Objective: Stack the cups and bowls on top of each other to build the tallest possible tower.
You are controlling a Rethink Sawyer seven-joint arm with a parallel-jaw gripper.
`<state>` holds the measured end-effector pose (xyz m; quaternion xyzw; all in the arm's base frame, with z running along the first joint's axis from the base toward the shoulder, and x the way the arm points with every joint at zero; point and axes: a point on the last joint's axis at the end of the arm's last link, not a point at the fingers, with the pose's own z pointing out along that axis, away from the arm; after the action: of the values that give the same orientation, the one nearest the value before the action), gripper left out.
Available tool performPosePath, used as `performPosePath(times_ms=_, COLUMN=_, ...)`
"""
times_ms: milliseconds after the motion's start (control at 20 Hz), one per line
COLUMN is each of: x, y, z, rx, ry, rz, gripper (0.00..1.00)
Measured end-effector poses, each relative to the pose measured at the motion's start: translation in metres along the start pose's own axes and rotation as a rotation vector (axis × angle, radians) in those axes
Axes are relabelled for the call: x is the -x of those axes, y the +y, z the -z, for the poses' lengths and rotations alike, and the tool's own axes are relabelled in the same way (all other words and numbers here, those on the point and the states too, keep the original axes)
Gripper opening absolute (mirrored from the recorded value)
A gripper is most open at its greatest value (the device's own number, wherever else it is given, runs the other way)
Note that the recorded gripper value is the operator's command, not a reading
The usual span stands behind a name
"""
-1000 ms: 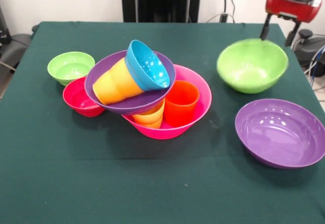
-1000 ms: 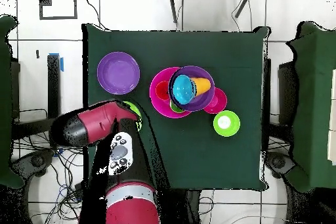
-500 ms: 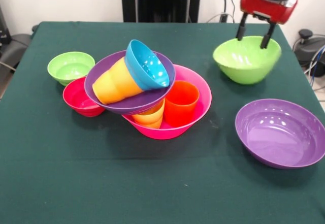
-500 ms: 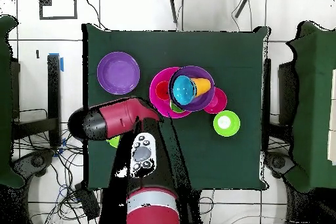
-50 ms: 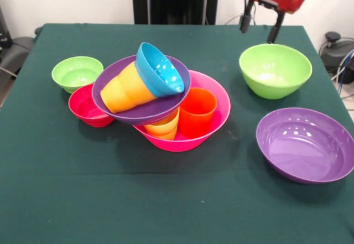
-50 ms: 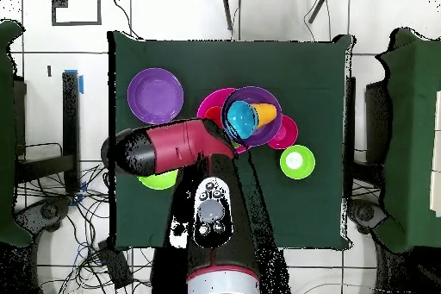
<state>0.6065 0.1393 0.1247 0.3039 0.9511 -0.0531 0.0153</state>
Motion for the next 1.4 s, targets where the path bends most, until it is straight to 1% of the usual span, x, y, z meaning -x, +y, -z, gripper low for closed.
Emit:
performPosePath(times_ms=50, x=0.002, y=-0.001, z=0.001, rx=-0.001, ry=0.000, rz=-0.003, gripper=1.00)
performPosePath(times_ms=100, x=0.016, y=-0.007, z=0.011, rx=-0.007, ry=-0.004, rz=-0.025, gripper=1.00)
performPosePath(times_ms=150, x=0.021, y=-0.009, z=0.013, rx=-0.007, ry=-0.005, rz=-0.031, gripper=1.00)
performPosePath(times_ms=200, x=0.029, y=-0.012, z=0.017, rx=-0.006, ry=-0.010, rz=-0.044, gripper=1.00)
performPosePath(times_ms=300, x=0.040, y=-0.015, z=0.021, rx=0.000, ry=-0.020, rz=-0.059, gripper=1.00)
performPosePath(times_ms=350, x=0.050, y=-0.018, z=0.024, rx=0.006, ry=-0.028, rz=-0.072, gripper=1.00)
performPosePath(times_ms=400, x=0.054, y=-0.020, z=0.025, rx=0.008, ry=-0.032, rz=-0.079, gripper=1.00)
performPosePath(times_ms=450, x=0.065, y=-0.024, z=0.026, rx=0.012, ry=-0.039, rz=-0.093, gripper=1.00)
performPosePath(times_ms=500, x=0.068, y=-0.025, z=0.027, rx=0.014, ry=-0.042, rz=-0.099, gripper=1.00)
performPosePath(times_ms=550, x=0.079, y=-0.031, z=0.028, rx=0.017, ry=-0.049, rz=-0.114, gripper=1.00)
performPosePath(times_ms=700, x=0.087, y=-0.037, z=0.028, rx=0.015, ry=-0.060, rz=-0.119, gripper=1.00)
performPosePath(times_ms=750, x=0.091, y=-0.041, z=0.027, rx=0.010, ry=-0.069, rz=-0.116, gripper=1.00)
performPosePath(times_ms=1050, x=0.098, y=-0.047, z=0.020, rx=0.013, ry=-0.099, rz=-0.104, gripper=1.00)
performPosePath(times_ms=1200, x=0.098, y=-0.047, z=0.010, rx=0.022, ry=-0.118, rz=-0.088, gripper=1.00)
performPosePath(times_ms=1400, x=0.096, y=-0.045, z=-0.013, rx=0.034, ry=-0.142, rz=-0.056, gripper=1.00)
